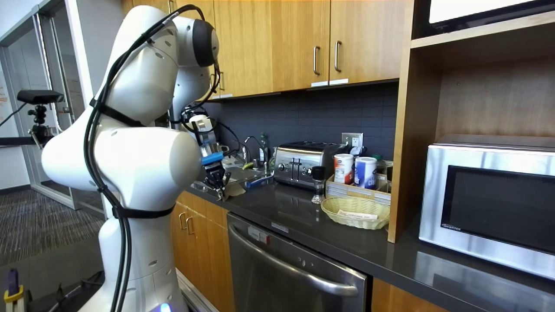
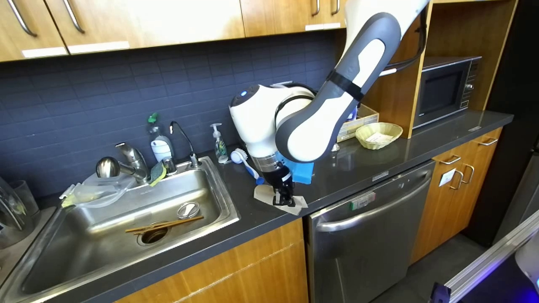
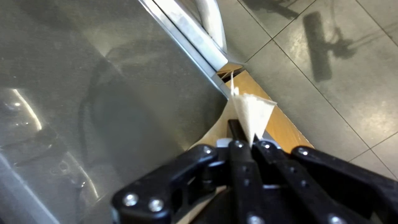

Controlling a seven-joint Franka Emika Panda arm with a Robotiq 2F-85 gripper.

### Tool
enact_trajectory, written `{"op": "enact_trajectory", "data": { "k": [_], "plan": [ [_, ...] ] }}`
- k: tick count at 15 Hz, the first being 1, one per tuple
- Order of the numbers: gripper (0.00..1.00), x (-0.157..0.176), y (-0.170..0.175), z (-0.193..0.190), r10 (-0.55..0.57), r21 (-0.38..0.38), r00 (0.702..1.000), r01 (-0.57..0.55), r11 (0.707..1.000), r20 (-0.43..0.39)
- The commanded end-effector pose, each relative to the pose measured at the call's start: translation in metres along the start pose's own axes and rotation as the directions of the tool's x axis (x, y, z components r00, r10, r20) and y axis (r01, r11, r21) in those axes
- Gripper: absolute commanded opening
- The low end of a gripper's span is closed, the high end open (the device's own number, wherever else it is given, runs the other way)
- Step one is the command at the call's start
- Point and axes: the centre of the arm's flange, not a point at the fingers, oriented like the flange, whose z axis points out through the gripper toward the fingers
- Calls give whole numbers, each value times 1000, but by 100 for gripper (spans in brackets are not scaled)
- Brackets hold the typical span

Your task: Use the paper to clean the counter

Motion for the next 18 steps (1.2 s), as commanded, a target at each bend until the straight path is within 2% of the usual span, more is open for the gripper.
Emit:
{"op": "enact_trajectory", "data": {
  "k": [1,18],
  "plan": [
    [1,10,-12,-5,17,-5,1000,-17,1000,2],
    [1,12,3,-10,88,-2,996,-88,996,-19]
  ]
}}
